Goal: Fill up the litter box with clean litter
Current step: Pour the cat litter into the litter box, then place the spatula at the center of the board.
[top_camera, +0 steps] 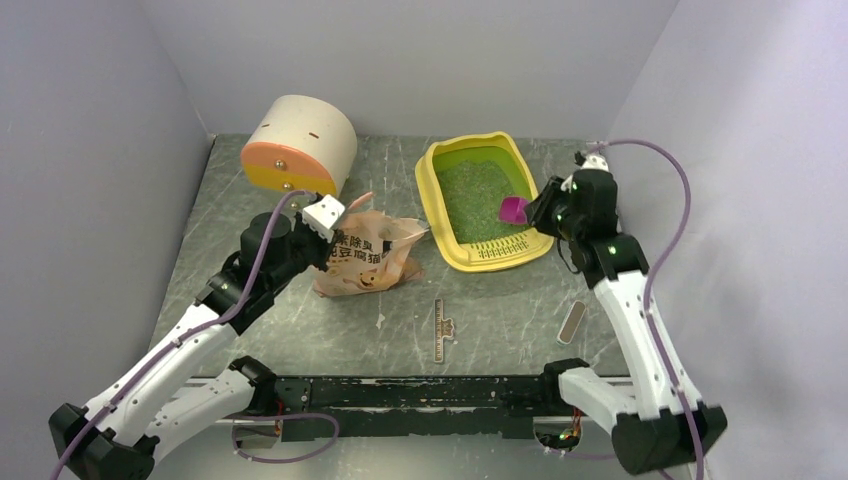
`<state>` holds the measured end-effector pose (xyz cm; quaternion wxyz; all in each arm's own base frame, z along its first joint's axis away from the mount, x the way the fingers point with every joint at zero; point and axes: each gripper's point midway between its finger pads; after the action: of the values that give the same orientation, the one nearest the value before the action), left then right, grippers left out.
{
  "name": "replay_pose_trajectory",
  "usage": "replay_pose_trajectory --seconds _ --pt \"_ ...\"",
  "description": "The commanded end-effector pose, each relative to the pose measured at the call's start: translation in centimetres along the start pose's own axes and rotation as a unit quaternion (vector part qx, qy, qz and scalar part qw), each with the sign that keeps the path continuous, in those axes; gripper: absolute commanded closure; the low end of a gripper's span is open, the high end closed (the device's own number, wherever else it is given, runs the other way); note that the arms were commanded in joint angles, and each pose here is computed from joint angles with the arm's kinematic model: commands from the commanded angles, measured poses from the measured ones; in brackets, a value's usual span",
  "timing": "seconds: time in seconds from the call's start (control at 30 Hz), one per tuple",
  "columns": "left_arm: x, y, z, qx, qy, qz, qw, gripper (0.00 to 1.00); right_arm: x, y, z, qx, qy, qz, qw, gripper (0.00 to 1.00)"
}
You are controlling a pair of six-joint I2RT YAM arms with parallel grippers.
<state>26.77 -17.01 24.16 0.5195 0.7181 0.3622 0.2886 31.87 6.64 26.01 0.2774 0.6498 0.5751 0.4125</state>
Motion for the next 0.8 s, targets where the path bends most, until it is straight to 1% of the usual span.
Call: replay_pose_trajectory --seconds 0.0,0.07,0.17,0.33,0.47,0.57,0.63,0.7,0.77 --pt "0.8 3.0 -1.4 -0.038 0.024 -0.014 0.999 0.95 0.7 2.0 -3.0 -0.076 0.022 0.049 0.996 1.0" --pt "0.7 3.0 -1.6 -0.039 0.022 -0.021 0.999 0.95 0.2 1.1 -3.7 -0.067 0.011 0.062 0.996 1.0" --pt "0.5 3.0 -1.8 -0.035 0.02 -0.037 0.999 0.95 0.1 -0.4 -5.3 -0.06 0.016 0.084 0.995 1.0" --pt "-0.3 2.2 -1.5 -0.004 0.002 -0.054 0.999 0.95 0.1 -2.7 -8.4 -0.074 0.039 0.125 0.989 1.0" --pt "-1.1 1.7 -1.3 0.011 -0.017 -0.073 0.997 0.95 -0.3 -4.8 -9.9 -0.067 0.041 0.153 0.985 1.0" --pt "-1.6 1.3 -1.3 0.016 -0.029 -0.081 0.996 0.95 -1.2 -6.4 -10.8 -0.062 0.025 0.169 0.983 1.0" --pt "-1.9 1.4 -1.5 0.014 -0.035 -0.082 0.996 0.95 -2.0 -7.0 -11.3 -0.072 0.009 0.181 0.981 1.0" --pt "-2.2 1.3 -1.7 0.011 -0.039 -0.101 0.994 0.95 -2.7 -7.2 -11.9 -0.087 -0.003 0.185 0.979 1.0" --pt "-2.3 1.2 -1.8 0.01 -0.043 -0.104 0.994 0.95 -3.2 -7.4 -12.4 -0.096 -0.011 0.185 0.978 1.0"
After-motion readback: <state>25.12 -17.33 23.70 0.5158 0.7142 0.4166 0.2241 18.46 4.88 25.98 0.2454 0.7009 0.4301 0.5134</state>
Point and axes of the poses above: each gripper's point midway between its finger pads, its own z axis out along the fingers, its own x axis along the line the jaws close on, y = z × x, and after that the axes turned 7 degrees about -z, right-handed
